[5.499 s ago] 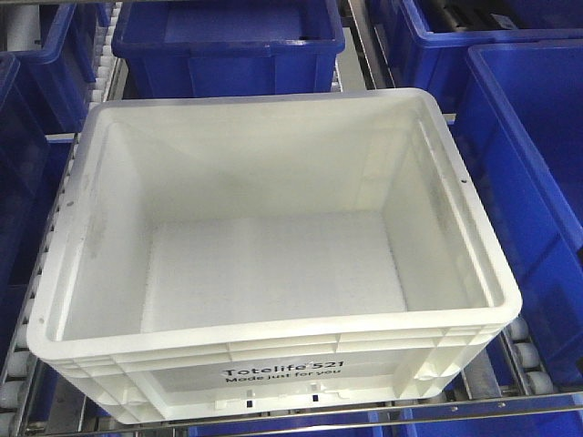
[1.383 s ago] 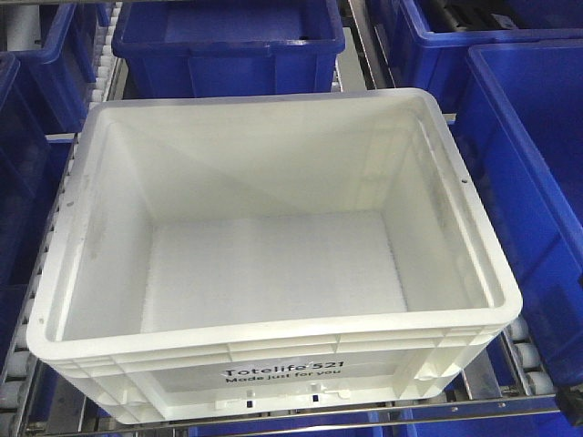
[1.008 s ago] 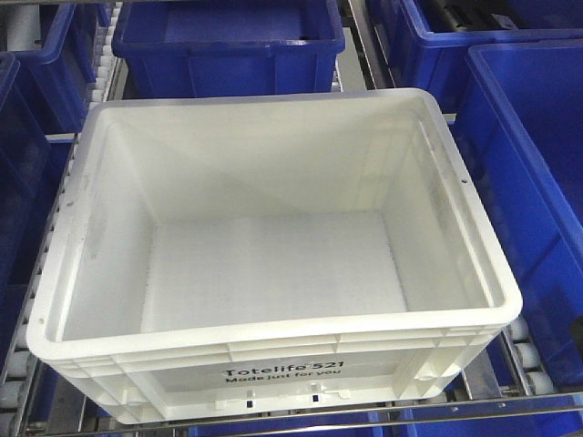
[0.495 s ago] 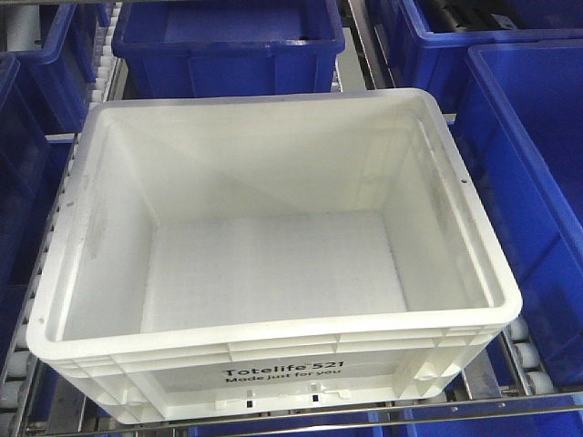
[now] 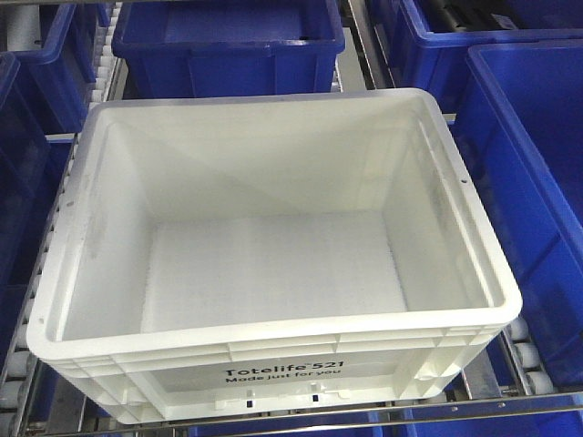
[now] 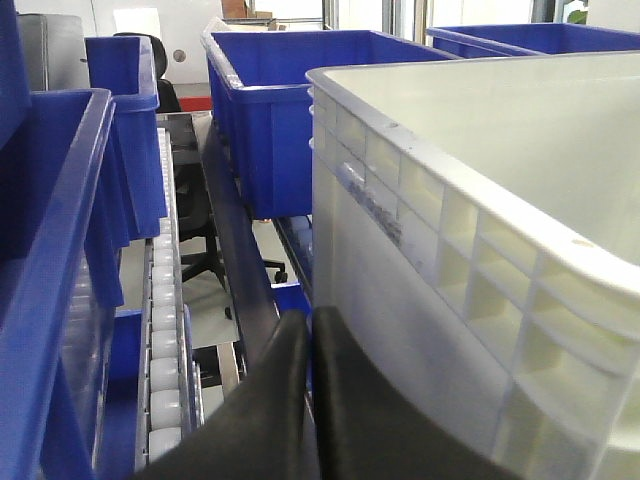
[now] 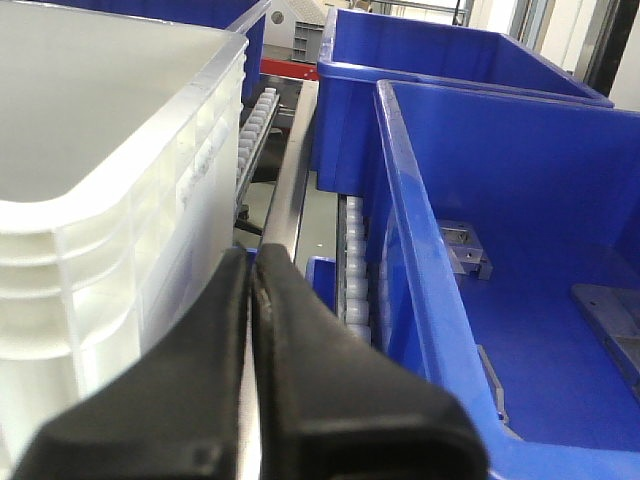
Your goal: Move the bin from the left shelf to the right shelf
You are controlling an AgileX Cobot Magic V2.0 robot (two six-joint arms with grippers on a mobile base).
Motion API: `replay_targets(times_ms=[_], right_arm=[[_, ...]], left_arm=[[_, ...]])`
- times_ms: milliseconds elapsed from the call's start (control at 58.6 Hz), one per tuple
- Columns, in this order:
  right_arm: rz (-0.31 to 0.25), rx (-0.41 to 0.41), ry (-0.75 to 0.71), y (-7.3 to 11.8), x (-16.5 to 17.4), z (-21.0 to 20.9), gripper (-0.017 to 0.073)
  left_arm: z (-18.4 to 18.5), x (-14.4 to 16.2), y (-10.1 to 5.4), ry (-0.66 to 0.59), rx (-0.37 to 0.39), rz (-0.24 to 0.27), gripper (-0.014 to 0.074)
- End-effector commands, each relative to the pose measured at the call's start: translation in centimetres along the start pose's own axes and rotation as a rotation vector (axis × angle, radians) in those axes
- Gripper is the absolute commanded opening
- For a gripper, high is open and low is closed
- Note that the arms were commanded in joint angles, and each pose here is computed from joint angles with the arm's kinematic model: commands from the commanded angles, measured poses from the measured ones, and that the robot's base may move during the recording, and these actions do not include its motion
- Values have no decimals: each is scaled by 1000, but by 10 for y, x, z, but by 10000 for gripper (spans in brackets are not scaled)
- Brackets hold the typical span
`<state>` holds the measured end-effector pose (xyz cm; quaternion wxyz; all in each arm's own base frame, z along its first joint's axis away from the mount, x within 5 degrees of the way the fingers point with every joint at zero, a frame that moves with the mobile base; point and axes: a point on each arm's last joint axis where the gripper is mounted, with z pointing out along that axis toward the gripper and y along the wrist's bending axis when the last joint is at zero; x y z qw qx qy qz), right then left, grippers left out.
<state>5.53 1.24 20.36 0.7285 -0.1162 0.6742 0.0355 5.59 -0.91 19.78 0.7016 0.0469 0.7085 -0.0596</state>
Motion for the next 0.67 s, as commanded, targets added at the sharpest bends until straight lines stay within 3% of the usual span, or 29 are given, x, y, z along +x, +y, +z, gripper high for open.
replay_targets(times_ms=[0, 649], right_arm=[[1, 14, -60, -1, 0, 0, -8], [-1, 14, -60, -1, 0, 0, -8]], left_arm=[[-1, -1, 1, -67, -7, -16, -6], [-1, -1, 1, -67, -7, -16, -6]])
